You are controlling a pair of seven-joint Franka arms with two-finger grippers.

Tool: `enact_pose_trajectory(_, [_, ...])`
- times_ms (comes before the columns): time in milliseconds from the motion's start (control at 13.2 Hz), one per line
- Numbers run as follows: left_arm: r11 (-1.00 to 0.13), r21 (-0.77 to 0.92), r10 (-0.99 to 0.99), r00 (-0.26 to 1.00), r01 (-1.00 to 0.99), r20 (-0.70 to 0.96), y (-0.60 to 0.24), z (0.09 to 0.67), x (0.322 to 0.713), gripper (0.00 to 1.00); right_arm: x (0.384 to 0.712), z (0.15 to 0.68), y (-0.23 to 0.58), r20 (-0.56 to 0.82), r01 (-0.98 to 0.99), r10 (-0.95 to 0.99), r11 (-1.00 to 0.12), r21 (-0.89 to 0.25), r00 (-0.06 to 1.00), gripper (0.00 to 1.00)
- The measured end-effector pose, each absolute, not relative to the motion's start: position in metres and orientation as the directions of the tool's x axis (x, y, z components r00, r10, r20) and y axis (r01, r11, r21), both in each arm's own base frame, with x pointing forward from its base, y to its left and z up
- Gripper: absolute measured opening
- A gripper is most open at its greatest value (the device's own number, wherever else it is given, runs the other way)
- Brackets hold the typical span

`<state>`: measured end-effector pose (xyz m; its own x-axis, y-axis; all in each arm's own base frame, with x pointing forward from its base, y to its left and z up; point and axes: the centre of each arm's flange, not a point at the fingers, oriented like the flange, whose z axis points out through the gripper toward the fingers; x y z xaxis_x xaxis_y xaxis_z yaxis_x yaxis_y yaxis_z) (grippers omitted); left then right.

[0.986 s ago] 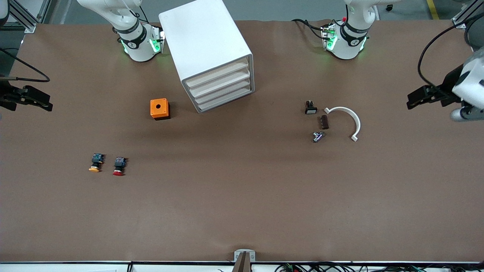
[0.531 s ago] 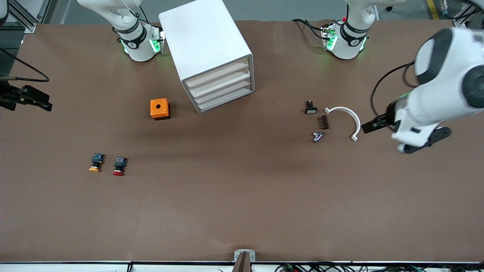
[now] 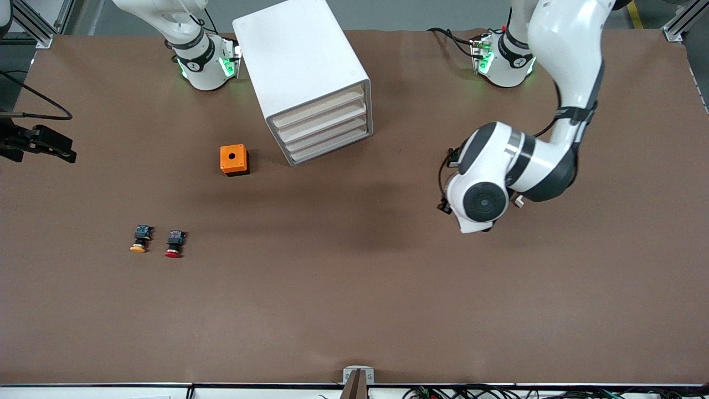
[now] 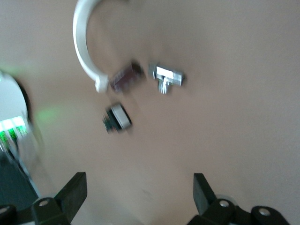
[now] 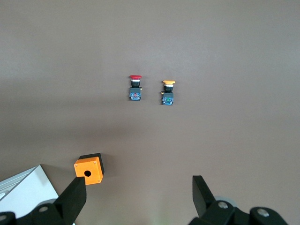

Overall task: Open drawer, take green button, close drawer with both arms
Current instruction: 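Reach the left gripper to the white cabinet's drawer handle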

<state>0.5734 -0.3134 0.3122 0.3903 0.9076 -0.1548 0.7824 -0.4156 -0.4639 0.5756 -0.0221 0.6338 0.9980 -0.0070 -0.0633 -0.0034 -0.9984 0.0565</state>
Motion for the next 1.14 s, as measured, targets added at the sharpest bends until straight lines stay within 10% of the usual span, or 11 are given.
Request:
enact_pose_trajectory(455, [-0.036,-0.518,0.977,-0.078,0.855,-0.197,-0.399,0.273,0.553,1.0,0.576,0.634,-0.022,-0.063,-0.003,-0.006,-0.998,0.056,0.998,1.0])
enact_pose_trajectory(1137, [0.109,-0.795,0.839,-0.484,0.597,-0.248,-0.446,0.229,0.528,1.0,0.576,0.634,-0.022,-0.063,-0.002,-0.006,-0.998,0.056,0.998,1.0])
